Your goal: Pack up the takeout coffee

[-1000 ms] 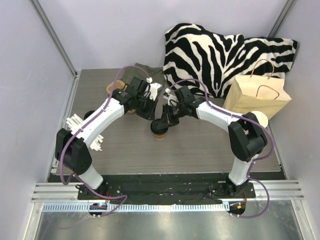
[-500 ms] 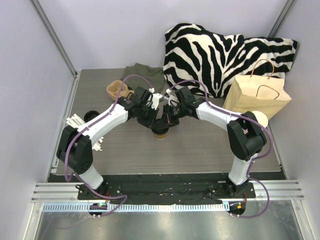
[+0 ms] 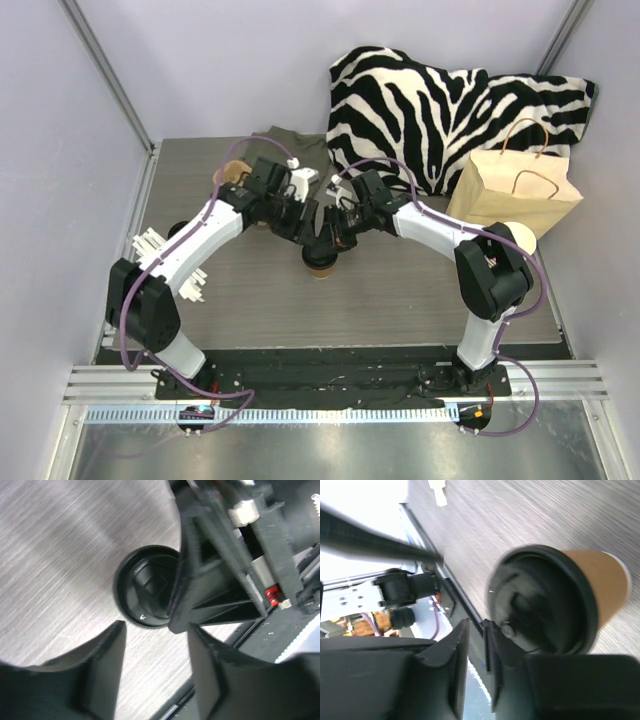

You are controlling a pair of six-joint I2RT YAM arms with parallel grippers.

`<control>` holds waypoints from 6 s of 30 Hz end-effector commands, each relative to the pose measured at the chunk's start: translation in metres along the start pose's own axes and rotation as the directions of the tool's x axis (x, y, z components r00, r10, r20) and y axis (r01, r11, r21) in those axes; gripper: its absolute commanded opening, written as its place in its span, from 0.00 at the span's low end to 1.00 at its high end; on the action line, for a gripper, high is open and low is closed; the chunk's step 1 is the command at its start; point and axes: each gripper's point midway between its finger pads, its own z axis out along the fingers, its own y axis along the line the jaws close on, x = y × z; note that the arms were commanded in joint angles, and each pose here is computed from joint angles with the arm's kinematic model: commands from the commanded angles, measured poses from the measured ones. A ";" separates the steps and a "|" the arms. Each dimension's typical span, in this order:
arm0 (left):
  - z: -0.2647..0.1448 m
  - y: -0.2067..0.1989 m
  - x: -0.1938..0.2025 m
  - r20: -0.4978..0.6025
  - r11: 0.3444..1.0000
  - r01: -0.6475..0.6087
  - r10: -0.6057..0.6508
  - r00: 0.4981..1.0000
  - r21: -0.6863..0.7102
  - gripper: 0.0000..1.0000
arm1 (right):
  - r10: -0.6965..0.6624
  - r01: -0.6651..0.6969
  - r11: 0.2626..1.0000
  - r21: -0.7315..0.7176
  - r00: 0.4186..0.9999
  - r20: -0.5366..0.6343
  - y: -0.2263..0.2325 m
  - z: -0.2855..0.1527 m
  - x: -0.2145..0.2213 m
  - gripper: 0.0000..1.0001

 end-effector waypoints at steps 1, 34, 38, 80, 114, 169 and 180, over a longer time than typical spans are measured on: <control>-0.045 -0.012 -0.032 0.147 0.993 0.002 -0.020 0.989 0.120 0.66 | -0.157 0.173 0.975 -0.136 0.980 0.123 0.069 -0.040 -0.036 0.34; -0.101 0.065 -0.034 0.335 0.926 0.309 -0.367 0.868 0.215 1.00 | -0.519 0.553 0.749 0.366 0.832 -0.197 -0.042 -0.006 0.002 0.79; -0.107 0.071 -0.033 0.351 0.922 0.323 -0.381 0.855 0.214 1.00 | -0.560 0.588 0.733 0.342 0.807 -0.189 -0.032 0.008 -0.006 0.79; -0.174 0.190 0.009 0.518 0.769 0.632 -0.580 0.628 0.094 0.99 | -0.525 0.525 0.849 0.054 0.830 0.189 0.079 0.200 -0.097 0.74; -0.152 0.193 0.014 0.343 0.814 0.425 -0.299 0.891 -0.395 0.54 | -0.454 0.469 0.882 0.029 0.834 0.312 0.098 0.018 -0.134 0.64; -0.073 0.228 -0.044 0.401 0.584 0.626 -0.481 0.780 -0.517 0.33 | -0.415 0.332 0.873 0.358 0.890 0.188 -0.014 -0.082 -0.112 0.57; -0.058 0.239 -0.066 0.423 0.619 0.621 -0.456 0.783 -0.482 0.31 | -0.410 0.326 0.874 0.361 0.893 0.186 -0.017 -0.081 -0.111 0.57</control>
